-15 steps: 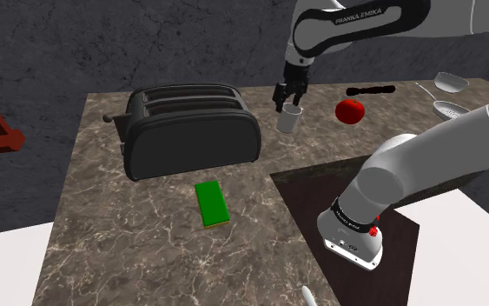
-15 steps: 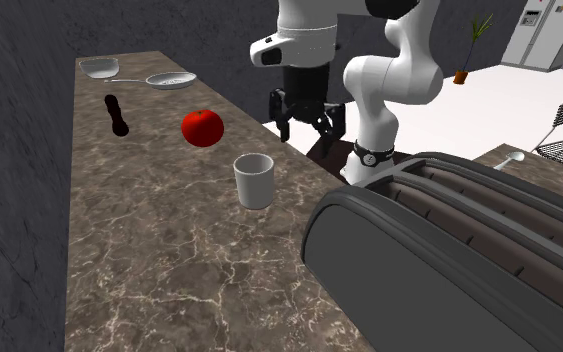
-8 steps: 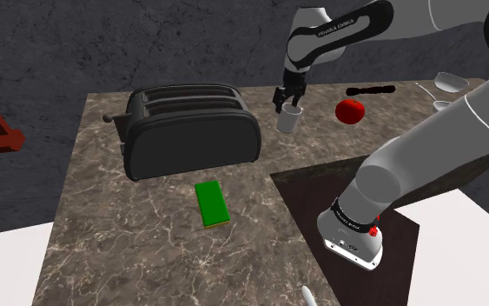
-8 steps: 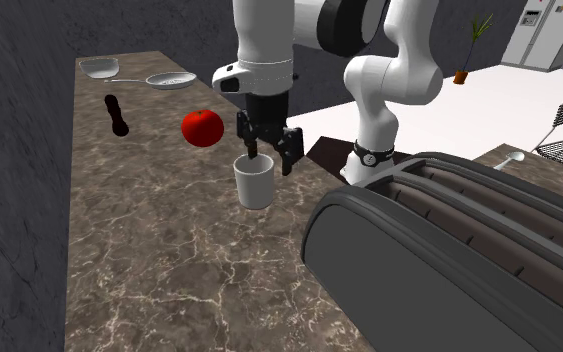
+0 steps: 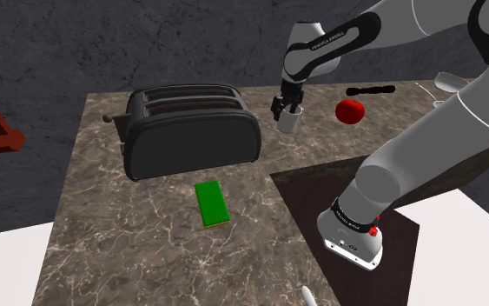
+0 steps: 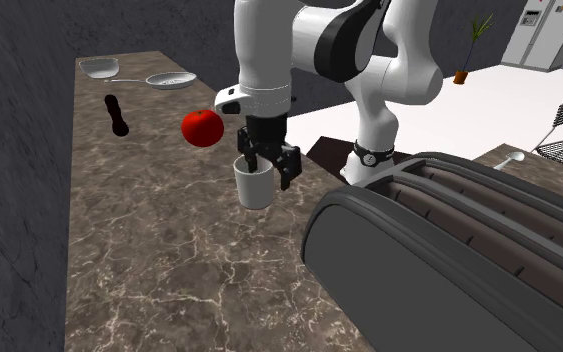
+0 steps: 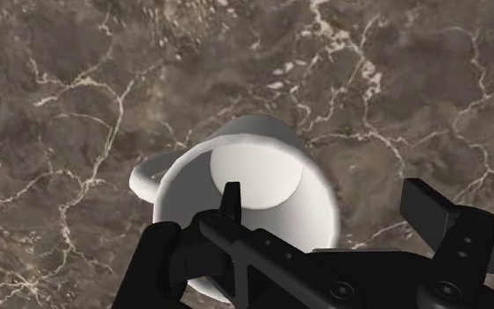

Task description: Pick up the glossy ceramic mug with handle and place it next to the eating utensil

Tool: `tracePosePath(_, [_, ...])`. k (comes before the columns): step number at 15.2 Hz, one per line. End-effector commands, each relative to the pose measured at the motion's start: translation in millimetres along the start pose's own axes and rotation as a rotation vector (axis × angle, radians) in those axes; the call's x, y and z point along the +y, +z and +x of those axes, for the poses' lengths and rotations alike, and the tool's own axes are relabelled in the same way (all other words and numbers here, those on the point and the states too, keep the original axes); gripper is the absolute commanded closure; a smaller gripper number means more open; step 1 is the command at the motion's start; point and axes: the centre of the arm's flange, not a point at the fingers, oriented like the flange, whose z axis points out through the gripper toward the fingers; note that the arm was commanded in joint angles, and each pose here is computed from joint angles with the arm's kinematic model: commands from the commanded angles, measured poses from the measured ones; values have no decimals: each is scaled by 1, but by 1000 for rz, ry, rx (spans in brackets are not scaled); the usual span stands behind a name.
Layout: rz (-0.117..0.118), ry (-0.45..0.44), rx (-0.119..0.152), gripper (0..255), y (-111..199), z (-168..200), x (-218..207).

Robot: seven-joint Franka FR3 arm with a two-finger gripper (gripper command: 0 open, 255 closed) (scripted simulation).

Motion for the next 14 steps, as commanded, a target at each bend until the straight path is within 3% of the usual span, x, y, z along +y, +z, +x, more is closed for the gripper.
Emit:
tracePosePath(1, [0, 0, 1, 0, 2, 0, 0])
tracePosePath(6, [0, 0, 0, 0, 2, 0, 0])
tracePosePath(7, [0, 0, 0, 255, 2, 0, 0])
tracePosePath(14, [0, 0, 0, 255, 2, 0, 0])
